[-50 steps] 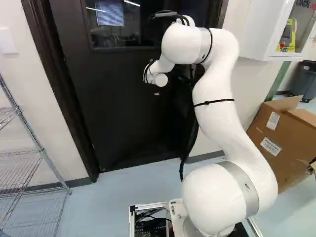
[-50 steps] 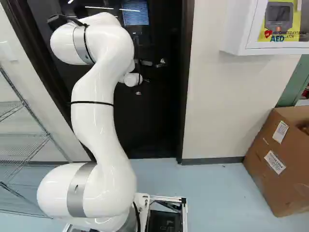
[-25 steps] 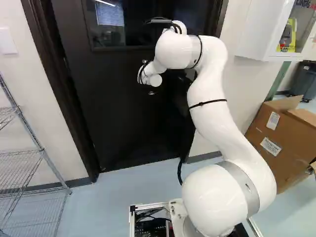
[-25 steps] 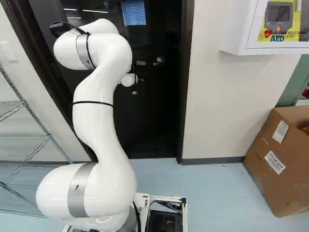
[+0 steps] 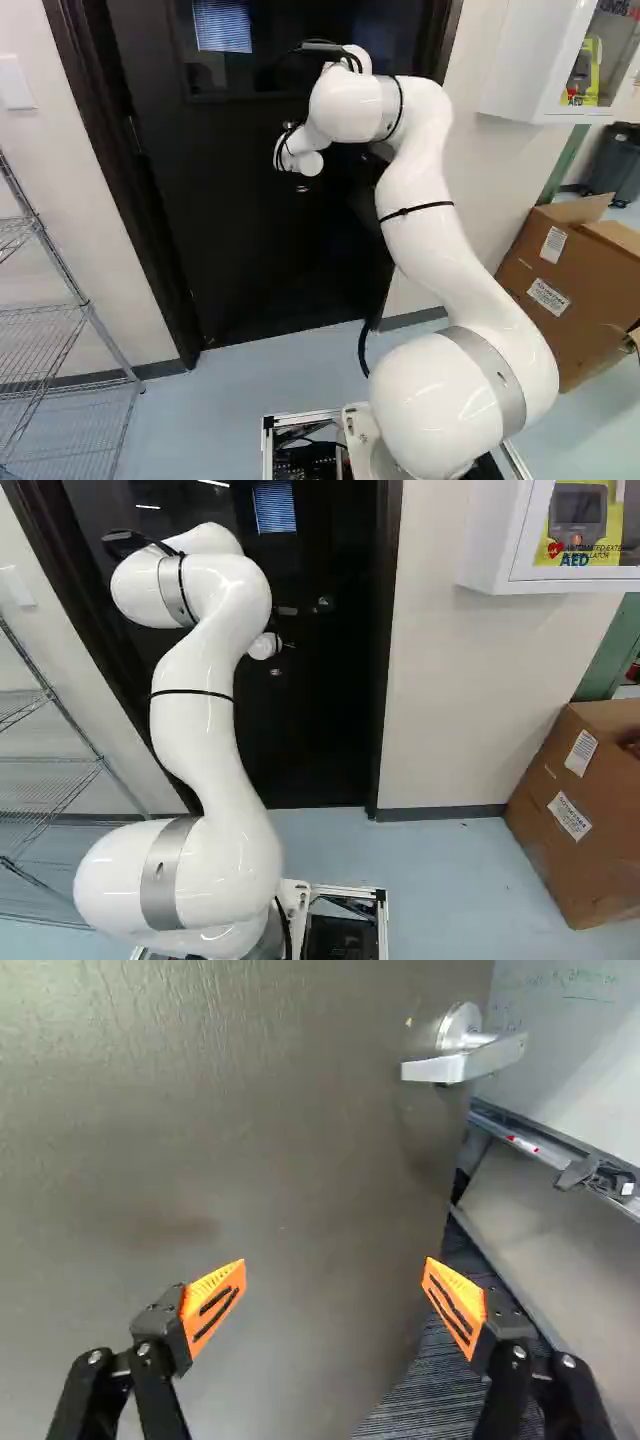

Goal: Open the door and move inside

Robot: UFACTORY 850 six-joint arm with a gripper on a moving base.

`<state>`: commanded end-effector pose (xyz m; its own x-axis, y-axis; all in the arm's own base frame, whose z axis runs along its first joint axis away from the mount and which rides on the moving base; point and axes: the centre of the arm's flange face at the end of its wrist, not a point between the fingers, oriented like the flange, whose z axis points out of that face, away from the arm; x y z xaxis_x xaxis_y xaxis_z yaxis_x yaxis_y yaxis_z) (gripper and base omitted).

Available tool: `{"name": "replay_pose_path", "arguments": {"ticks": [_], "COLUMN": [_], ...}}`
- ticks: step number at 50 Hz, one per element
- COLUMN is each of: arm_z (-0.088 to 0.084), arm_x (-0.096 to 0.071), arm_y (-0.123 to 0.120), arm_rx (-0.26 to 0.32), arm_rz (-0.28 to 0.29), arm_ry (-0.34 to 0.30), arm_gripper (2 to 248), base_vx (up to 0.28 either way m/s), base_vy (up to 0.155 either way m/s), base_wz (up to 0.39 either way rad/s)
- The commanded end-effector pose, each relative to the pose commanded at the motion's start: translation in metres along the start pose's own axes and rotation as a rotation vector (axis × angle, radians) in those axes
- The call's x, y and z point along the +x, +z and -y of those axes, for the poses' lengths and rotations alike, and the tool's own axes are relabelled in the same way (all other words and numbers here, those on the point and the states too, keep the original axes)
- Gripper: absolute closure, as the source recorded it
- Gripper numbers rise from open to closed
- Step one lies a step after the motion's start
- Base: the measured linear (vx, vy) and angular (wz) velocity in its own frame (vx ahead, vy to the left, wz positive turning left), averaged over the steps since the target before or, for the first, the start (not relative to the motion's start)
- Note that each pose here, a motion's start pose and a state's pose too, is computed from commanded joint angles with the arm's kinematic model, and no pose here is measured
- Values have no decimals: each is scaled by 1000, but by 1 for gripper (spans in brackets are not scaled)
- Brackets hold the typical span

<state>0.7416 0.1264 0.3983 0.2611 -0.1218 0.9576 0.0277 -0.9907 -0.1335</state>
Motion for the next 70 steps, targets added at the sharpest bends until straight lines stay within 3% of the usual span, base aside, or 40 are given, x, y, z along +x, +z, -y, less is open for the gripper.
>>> {"name": "replay_pose_path", "arguments": {"ticks": [36, 70], "arm_z": [-30, -54], "arm_x": [0, -4], "arm_y": [-68, -133], "arm_rx": [-39, -35], "arm_rz": [58, 100], "arm_ry": [-1, -52], "arm_gripper": [3, 3], "base_vx": [0, 0], "base_vy": [0, 0], "base_wz": [0, 0]}}
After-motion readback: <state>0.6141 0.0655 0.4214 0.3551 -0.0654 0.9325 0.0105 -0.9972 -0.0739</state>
